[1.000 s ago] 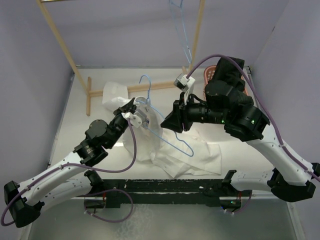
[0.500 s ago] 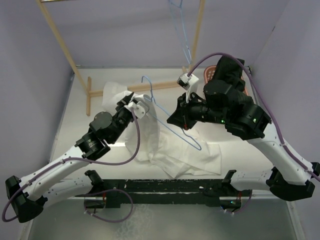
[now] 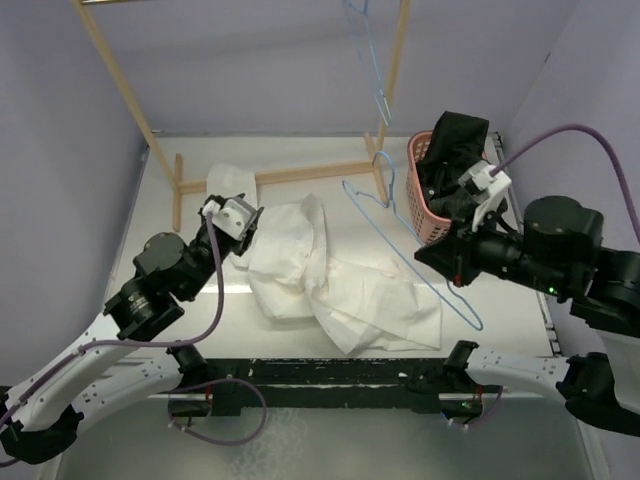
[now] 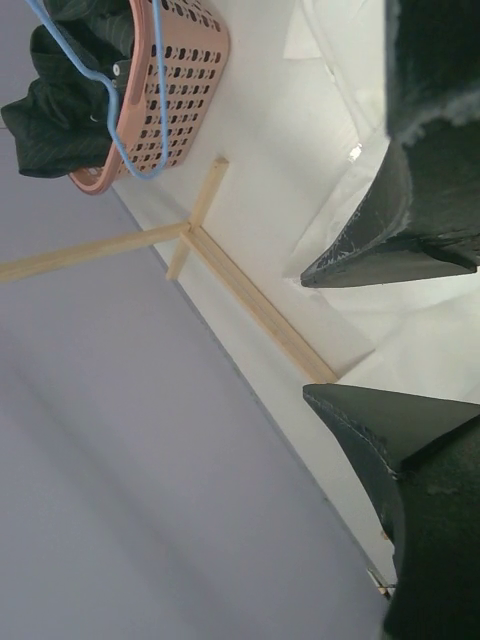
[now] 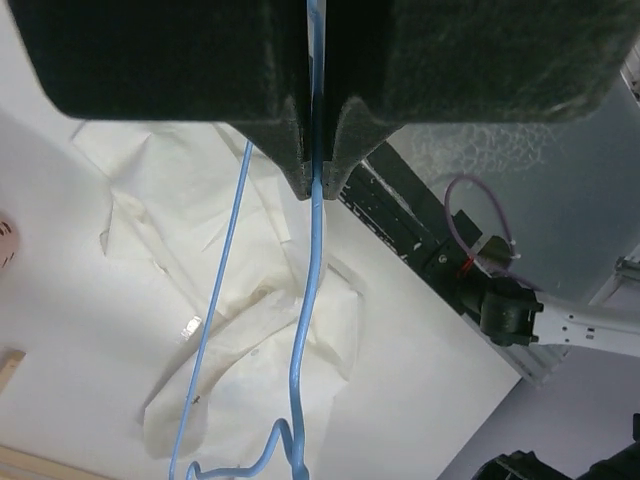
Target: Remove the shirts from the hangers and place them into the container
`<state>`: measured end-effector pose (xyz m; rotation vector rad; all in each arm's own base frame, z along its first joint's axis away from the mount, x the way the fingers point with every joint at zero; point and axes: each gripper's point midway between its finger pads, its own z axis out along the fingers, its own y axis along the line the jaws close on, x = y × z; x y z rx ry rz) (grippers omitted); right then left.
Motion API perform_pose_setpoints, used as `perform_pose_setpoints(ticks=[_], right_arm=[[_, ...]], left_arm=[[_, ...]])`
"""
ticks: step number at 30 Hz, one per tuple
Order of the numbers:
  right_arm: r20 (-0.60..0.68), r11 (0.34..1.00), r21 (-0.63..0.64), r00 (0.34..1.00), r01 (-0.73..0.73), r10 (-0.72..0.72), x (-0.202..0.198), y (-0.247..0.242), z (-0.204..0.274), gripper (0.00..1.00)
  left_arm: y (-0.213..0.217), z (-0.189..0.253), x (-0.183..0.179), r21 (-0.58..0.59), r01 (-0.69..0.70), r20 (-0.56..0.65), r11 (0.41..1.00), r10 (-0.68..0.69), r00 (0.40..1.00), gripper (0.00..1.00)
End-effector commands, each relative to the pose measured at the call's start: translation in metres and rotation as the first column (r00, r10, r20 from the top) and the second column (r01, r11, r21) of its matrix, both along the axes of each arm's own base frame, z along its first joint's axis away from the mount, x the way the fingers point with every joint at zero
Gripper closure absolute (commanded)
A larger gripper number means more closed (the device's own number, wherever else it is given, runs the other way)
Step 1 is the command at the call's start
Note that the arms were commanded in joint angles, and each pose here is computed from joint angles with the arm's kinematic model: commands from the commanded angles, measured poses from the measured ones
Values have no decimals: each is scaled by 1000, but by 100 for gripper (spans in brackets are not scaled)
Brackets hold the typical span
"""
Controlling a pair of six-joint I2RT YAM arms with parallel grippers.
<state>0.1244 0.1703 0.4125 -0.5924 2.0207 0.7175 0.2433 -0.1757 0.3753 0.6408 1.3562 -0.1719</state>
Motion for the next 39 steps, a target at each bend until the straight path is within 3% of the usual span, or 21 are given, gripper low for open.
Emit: perform_pose_setpoints(ticks=[1,6,15,24,32,39], right_arm=[[55,997,60,997,53,-56,0,-15,26,100],[201,990,136,977,40,-67,25,5,82,100],[421,983,102,888,154,-183,130,73,136,100],[353,951,286,909,119,-220,237,103,138,100],[428,938,343,881,50,-204,268,122,153,100],[436,930,360,866,81,-244,296,129,143,100]], left_arm=[[16,-9,-7,-38,-51,-95,998,48,994,54],[17,-34,-10,-12,-57,-169,998,54,984,52],[36,-44,-19,-72,-105,-173,992,92,981,53],[28,-58,-20,-60,-83,-222,995,68,973,54],[32,-57,-21,-68,-98,-219,993,81,972,55],[34,-59,-20,-61,-104,-218,993,88,972,55]])
